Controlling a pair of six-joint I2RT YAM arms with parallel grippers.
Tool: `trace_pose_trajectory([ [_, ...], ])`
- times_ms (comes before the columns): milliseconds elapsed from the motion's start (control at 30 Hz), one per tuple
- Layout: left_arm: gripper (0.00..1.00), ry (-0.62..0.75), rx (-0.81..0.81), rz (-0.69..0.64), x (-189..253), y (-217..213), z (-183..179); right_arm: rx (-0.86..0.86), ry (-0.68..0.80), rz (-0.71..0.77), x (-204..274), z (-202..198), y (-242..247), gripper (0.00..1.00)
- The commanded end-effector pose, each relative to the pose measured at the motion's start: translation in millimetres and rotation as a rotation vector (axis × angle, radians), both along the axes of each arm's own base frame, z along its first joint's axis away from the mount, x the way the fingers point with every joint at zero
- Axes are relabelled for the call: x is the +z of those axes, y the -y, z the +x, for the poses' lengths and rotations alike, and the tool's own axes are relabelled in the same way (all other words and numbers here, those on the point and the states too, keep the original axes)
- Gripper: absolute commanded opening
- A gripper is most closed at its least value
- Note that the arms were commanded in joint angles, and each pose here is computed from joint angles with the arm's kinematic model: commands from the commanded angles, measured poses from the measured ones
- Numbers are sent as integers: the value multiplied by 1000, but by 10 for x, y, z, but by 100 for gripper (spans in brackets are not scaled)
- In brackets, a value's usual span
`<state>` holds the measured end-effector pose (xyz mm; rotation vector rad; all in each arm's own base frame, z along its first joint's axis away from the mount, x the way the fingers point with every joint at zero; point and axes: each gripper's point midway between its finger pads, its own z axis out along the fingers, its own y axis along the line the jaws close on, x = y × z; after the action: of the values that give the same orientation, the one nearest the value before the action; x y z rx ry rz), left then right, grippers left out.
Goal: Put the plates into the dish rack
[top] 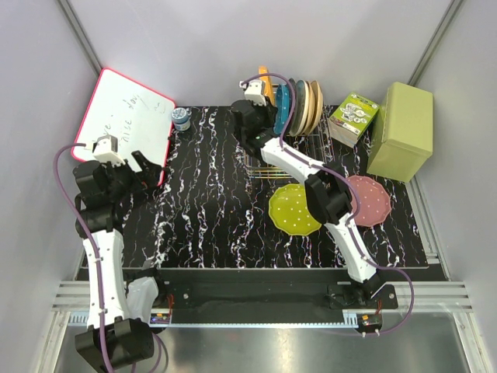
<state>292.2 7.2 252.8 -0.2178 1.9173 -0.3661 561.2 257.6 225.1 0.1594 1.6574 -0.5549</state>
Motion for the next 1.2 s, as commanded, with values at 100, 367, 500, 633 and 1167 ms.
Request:
trace_pose_trajectory([
  [100,99,32,-18,-10,50,15,56,-96,202,160,575,50,193,0],
  [367,99,27,-18,-13,29,10,58,-88,182,141,431,100,169,0],
  [500,99,29,-21,-12,29,11,62,-79,173,135,343,129,129,0],
  [633,99,22,-21,-15,1,8,64,-80,164,128,262,154,121,0],
  [1167,99,9,-28,-28,-41,16,76,-101,122,119,-31,178,103,0],
])
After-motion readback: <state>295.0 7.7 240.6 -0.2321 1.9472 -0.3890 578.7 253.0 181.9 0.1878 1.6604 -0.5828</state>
